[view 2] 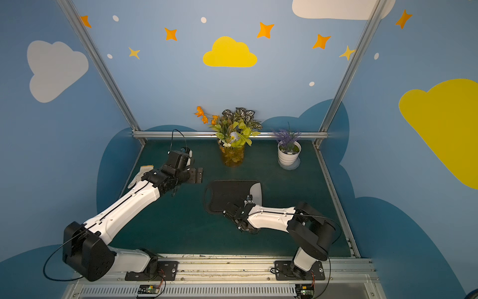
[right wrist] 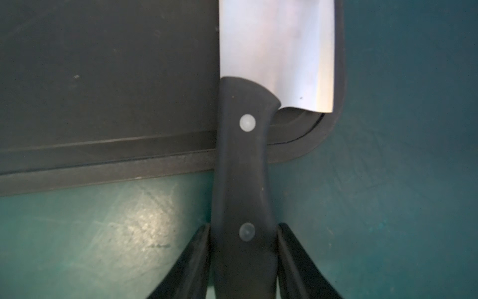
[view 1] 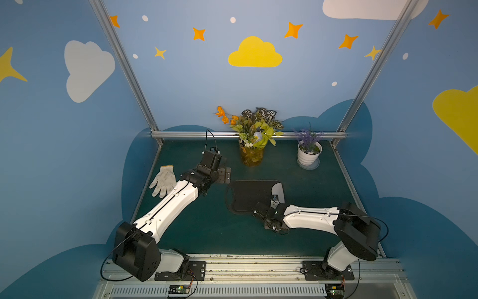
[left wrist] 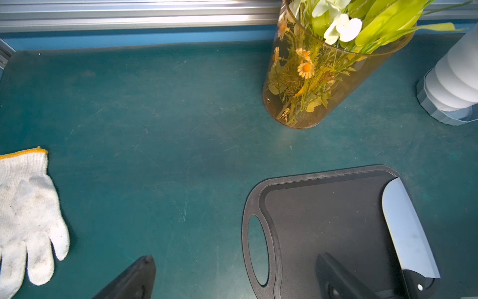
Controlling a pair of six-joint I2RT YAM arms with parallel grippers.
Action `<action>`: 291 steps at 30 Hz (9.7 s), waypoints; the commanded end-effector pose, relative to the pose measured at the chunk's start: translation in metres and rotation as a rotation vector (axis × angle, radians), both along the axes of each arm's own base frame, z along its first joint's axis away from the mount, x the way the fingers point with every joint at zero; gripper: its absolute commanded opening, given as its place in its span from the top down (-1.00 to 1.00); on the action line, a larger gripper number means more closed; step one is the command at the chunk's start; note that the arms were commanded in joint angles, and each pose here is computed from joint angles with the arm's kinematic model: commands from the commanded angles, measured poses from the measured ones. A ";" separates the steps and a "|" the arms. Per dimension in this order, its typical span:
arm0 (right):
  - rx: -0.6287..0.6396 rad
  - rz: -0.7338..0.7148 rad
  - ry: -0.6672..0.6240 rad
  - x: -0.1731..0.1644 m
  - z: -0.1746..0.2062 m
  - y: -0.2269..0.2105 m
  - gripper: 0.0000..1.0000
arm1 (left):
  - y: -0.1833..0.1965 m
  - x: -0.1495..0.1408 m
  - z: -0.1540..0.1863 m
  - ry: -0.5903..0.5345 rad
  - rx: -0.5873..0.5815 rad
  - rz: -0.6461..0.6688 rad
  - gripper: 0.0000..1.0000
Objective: Align the knife with the edge of the cutting board
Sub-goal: Place the knife at the edge of the cutting board, then adjust the knife at the edge of the cutting board.
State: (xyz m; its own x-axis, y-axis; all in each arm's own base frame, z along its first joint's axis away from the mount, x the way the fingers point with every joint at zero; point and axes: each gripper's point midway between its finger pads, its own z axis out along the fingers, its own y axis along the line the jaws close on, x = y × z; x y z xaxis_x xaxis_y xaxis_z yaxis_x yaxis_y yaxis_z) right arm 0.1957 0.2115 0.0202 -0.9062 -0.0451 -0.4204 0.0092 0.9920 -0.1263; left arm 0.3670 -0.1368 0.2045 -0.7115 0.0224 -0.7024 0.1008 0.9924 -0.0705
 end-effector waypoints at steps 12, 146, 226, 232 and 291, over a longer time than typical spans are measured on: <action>0.002 -0.004 -0.010 -0.003 0.000 -0.005 -0.08 | 0.001 0.000 -0.003 -0.001 0.005 -0.011 -1.00; 0.136 0.081 0.095 0.017 0.007 -0.009 -0.25 | -0.024 -0.121 -0.012 0.047 -0.039 -0.306 -1.00; 0.048 0.054 0.055 0.026 0.000 -0.002 0.64 | -0.026 -0.121 -0.019 0.065 -0.026 -0.310 -1.00; 0.045 0.055 0.053 0.028 0.000 -0.001 0.64 | -0.025 -0.121 -0.019 0.064 -0.023 -0.306 -1.00; 0.108 0.045 0.062 0.012 -0.004 -0.006 0.01 | -0.020 -0.121 -0.016 0.045 -0.007 -0.287 -1.00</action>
State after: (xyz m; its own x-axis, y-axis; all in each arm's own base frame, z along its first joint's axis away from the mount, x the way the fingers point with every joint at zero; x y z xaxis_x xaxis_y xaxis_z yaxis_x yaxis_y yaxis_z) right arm 0.2145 0.2086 0.0179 -0.9244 -0.0387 -0.3793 -0.0330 0.9992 -0.0215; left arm 0.2503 -0.1601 0.1923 -0.7003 0.2166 -0.6802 0.3788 0.9204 -0.0969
